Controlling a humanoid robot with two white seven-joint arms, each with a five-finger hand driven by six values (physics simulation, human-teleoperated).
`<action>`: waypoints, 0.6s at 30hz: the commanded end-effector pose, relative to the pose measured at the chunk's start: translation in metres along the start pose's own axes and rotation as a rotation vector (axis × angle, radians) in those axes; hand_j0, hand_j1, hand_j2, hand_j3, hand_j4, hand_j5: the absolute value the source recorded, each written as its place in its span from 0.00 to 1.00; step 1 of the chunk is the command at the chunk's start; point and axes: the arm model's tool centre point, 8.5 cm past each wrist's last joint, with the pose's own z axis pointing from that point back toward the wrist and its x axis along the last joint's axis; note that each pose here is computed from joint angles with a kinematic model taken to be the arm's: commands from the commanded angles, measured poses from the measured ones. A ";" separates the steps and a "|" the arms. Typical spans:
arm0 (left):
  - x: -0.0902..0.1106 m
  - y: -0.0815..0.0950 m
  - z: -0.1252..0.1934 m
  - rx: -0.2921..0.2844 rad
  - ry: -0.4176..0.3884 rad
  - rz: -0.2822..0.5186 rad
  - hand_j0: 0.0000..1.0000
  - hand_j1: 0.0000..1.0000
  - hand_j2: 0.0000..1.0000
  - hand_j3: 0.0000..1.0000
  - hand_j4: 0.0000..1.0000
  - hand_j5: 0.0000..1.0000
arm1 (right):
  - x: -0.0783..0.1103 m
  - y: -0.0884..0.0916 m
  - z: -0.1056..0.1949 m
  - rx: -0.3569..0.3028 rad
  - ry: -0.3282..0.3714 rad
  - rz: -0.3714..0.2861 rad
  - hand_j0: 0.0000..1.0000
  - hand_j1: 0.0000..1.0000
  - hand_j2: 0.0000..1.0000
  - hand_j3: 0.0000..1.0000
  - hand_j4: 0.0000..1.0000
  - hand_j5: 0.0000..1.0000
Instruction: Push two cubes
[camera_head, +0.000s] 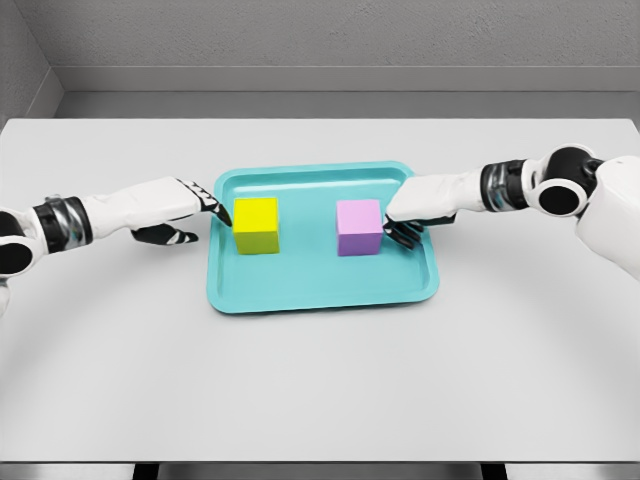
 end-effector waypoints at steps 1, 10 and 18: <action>0.001 0.000 -0.001 0.004 -0.004 0.007 0.67 0.67 0.67 0.67 0.67 0.67 | 0.001 -0.001 -0.002 -0.004 -0.004 -0.002 0.11 0.11 0.11 0.11 0.11 0.11; 0.006 0.000 -0.009 0.010 -0.020 0.010 0.67 0.67 0.67 0.67 0.67 0.67 | 0.005 -0.006 -0.006 -0.011 -0.015 0.006 0.11 0.11 0.11 0.11 0.11 0.11; 0.010 0.002 -0.015 -0.002 -0.035 -0.002 0.66 0.66 0.66 0.66 0.66 0.66 | 0.007 -0.008 -0.010 -0.010 -0.023 0.008 0.11 0.11 0.11 0.11 0.11 0.11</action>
